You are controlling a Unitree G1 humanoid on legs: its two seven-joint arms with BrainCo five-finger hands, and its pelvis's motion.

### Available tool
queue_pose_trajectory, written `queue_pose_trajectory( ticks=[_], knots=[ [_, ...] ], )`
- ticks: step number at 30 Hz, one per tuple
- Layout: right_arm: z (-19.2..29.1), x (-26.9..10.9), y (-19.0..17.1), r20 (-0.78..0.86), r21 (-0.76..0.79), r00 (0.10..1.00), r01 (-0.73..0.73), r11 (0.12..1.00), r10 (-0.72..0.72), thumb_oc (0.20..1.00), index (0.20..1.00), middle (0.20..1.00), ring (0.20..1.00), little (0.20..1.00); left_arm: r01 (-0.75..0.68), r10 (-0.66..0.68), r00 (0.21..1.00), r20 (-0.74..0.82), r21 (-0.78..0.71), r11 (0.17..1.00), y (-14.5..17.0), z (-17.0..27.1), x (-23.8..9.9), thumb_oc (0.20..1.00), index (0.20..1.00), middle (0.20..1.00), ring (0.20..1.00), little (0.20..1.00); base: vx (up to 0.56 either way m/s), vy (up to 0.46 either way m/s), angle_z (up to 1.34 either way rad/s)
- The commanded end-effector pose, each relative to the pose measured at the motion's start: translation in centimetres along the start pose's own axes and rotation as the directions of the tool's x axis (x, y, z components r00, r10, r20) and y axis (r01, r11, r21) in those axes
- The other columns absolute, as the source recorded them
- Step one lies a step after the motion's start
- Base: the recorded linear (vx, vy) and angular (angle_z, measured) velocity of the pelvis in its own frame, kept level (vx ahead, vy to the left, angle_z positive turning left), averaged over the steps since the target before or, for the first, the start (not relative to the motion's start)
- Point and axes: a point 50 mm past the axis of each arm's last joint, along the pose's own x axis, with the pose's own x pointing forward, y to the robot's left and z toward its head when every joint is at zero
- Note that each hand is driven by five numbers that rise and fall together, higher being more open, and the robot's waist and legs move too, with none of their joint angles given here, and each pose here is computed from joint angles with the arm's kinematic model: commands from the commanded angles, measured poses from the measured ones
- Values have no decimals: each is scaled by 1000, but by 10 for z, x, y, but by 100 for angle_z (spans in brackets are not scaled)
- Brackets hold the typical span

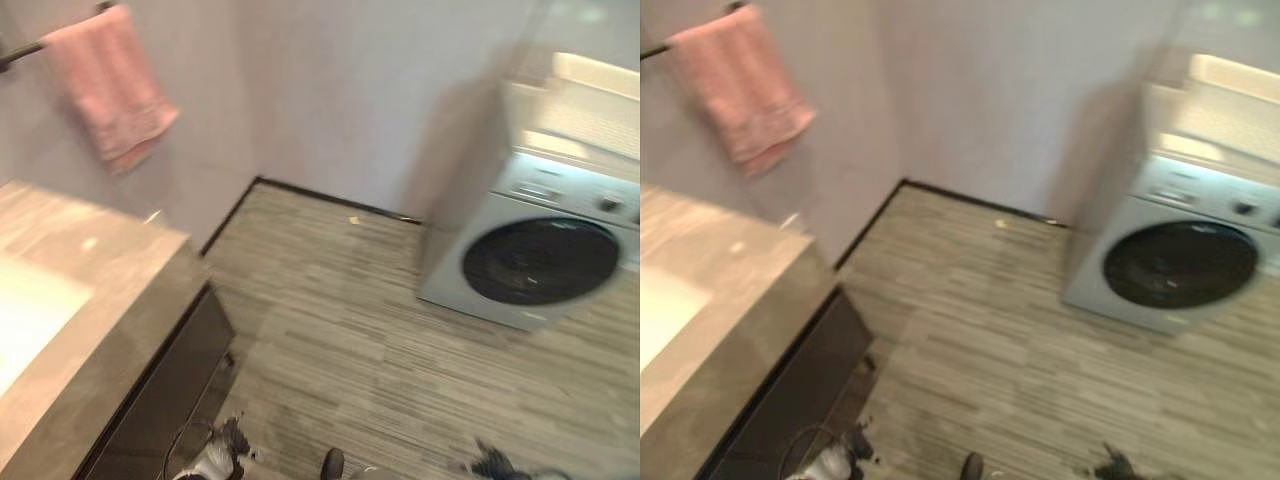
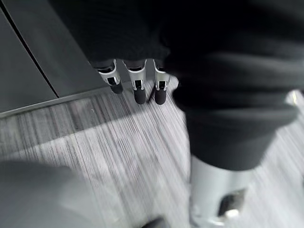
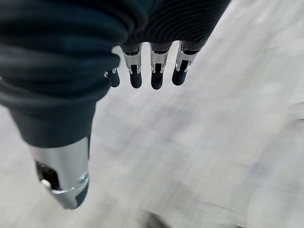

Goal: Put brush and paste in cup on sink, flatten towel.

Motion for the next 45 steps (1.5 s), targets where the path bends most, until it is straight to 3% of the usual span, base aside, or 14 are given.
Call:
queue_pose_trajectory(
  ticks=[1,17,23,30,36,45],
  knots=[
    [-13,-1,-18,-49,16,997,64,998,-63,1000,1000,1000,1000,1000,-52,52,998,42,-7,999,12,8,3,1000,1000,1000,1000,1000,141,-56,-124],
    [26,2,11,106,222,994,16,975,-40,1000,1000,1000,1000,1000,-102,142,973,181,-213,972,30,34,0,1000,1000,1000,1000,1000,111,36,-13],
    [35,1,6,145,238,988,21,971,-57,1000,1000,1000,1000,1000,-110,161,959,232,-219,970,40,40,-2,1000,1000,1000,1000,1000,170,129,-2],
    [42,-4,8,210,215,977,-11,977,-36,1000,1000,1000,1000,1000,-112,153,972,178,-220,969,38,29,1,1000,1000,1000,1000,1000,353,-28,1],
    [27,-9,17,179,172,984,-45,984,13,1000,1000,1000,1000,1000,-86,114,985,131,-199,976,27,22,2,1000,1000,1000,1000,1000,596,-342,49],
    [22,-20,-1,212,177,976,8,984,-46,1000,1000,1000,1000,1000,-99,112,987,117,-111,989,33,27,6,1000,1000,1000,1000,1000,387,-228,1]
  ],
)
